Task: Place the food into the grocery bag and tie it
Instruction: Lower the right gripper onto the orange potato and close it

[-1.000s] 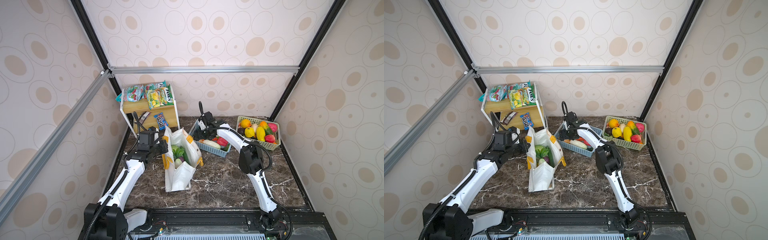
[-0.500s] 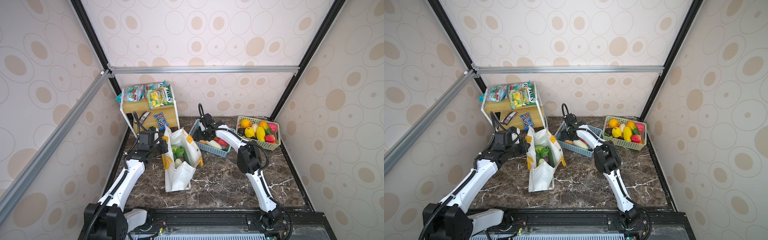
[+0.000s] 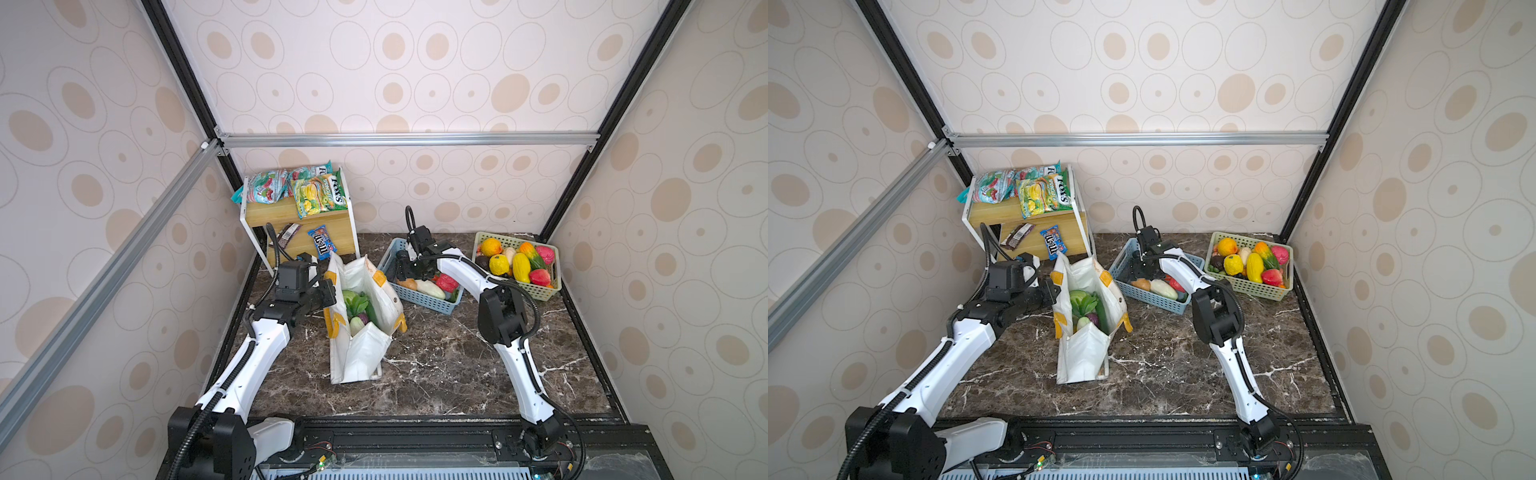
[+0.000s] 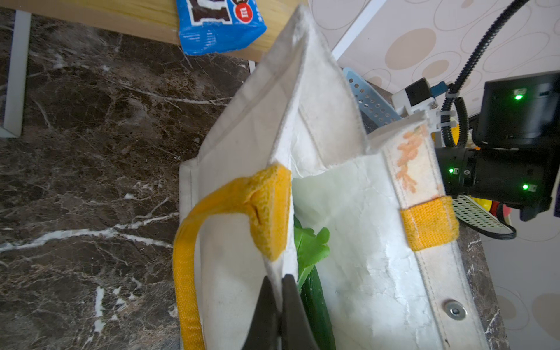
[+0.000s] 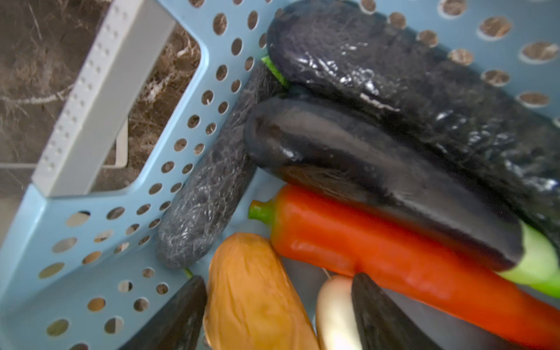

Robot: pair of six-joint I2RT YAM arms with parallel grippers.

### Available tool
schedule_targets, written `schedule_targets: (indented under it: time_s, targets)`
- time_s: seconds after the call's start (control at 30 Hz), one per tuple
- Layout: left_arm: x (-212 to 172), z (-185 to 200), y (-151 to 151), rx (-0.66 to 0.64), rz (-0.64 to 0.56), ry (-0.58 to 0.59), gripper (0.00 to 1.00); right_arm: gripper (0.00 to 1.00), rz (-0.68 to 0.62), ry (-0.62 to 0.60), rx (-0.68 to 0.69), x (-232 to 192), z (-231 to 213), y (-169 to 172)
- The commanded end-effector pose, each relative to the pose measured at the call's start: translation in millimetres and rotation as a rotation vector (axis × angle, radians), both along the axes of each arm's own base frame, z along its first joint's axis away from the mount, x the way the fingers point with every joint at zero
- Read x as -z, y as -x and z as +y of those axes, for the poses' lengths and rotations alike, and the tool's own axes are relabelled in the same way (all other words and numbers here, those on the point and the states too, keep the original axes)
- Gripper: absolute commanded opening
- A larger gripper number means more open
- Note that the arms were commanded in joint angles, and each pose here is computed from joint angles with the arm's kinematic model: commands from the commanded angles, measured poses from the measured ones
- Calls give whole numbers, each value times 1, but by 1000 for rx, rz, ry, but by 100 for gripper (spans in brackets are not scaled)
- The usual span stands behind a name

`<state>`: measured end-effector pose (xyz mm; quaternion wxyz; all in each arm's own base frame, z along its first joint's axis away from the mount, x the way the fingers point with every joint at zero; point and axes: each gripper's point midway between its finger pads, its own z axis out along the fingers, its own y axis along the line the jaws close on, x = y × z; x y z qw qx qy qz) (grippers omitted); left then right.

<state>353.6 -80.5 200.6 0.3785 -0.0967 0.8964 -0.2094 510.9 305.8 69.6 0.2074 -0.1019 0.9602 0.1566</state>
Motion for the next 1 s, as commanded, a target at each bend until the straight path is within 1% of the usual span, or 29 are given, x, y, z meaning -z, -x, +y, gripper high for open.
schedule_targets:
  time_s: [0.0, 0.13, 0.27, 0.37, 0.53, 0.7, 0.83, 0.97]
  targets:
    - [-24, 2, -6, -14, -61, 11, 0, 80, 15, -28, -83, -19, 6, 17]
    - [-23, 3, -5, -19, -60, 14, 0, 82, 28, -37, -128, -18, 8, 25]
    - [-27, 2, -6, -20, -66, 20, 0, 83, 39, -12, -143, -14, 3, 30]
    - [-27, 2, -6, -23, -71, 24, 0, 80, 54, -10, -149, -10, 3, 34]
    - [-24, 1, -5, -24, -75, 33, 0, 73, 73, -36, -152, -7, 7, 38]
    - [-27, 2, -5, -25, -83, 35, 0, 58, 70, -47, -152, -6, 9, 37]
    - [-26, 2, -6, -24, -84, 32, 0, 53, 65, -59, -147, -10, 11, 35]
    - [-28, 0, -6, -20, -92, 37, 0, 44, 54, -66, -133, -16, 10, 33]
